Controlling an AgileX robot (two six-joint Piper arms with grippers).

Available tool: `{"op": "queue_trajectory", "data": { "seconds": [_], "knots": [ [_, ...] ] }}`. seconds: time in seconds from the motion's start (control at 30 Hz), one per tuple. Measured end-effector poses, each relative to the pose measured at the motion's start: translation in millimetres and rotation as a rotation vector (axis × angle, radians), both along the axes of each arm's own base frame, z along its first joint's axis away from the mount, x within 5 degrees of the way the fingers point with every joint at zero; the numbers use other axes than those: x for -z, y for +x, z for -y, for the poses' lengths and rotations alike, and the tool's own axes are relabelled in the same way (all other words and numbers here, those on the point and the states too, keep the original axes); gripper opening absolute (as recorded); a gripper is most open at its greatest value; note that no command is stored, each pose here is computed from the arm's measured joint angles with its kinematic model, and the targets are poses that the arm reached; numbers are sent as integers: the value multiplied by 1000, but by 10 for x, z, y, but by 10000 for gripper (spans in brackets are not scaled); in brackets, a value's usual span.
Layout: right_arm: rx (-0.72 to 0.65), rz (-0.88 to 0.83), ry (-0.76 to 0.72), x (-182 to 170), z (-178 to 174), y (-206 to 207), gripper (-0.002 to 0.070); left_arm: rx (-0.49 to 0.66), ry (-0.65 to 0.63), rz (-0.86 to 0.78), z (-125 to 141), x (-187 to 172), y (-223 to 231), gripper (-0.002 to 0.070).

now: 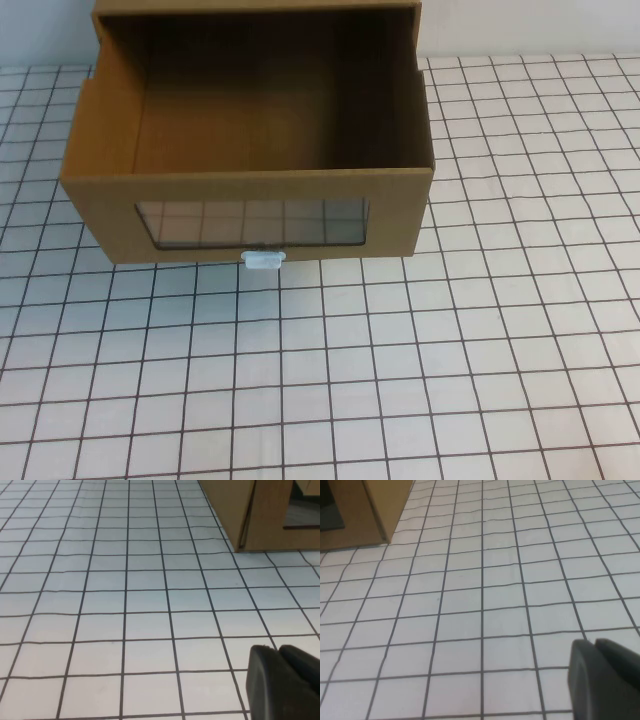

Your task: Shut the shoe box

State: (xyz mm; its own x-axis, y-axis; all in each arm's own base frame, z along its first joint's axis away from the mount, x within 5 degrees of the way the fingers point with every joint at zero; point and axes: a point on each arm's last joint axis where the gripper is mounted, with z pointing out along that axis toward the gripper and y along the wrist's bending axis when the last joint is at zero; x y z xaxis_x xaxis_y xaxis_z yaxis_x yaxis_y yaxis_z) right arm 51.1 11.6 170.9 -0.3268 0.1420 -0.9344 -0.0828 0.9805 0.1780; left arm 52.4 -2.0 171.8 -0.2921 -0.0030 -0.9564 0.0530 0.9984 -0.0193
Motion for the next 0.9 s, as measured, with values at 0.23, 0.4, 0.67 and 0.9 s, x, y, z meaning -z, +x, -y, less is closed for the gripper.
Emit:
{"op": "queue_trajectory", "data": {
  "seconds": [0.23,0.4,0.67,0.9],
  "knots": [
    [0,0,0,0,0,0,-13,0,0,0,0,0,0,-2],
    [0,0,1,0,0,0,-14,0,0,0,0,0,0,-2],
    [0,0,1,0,0,0,-13,0,0,0,0,0,0,-2],
    [4,15,3,-13,3,5,-13,1,1,9,0,-7,2,-2]
  ]
}}
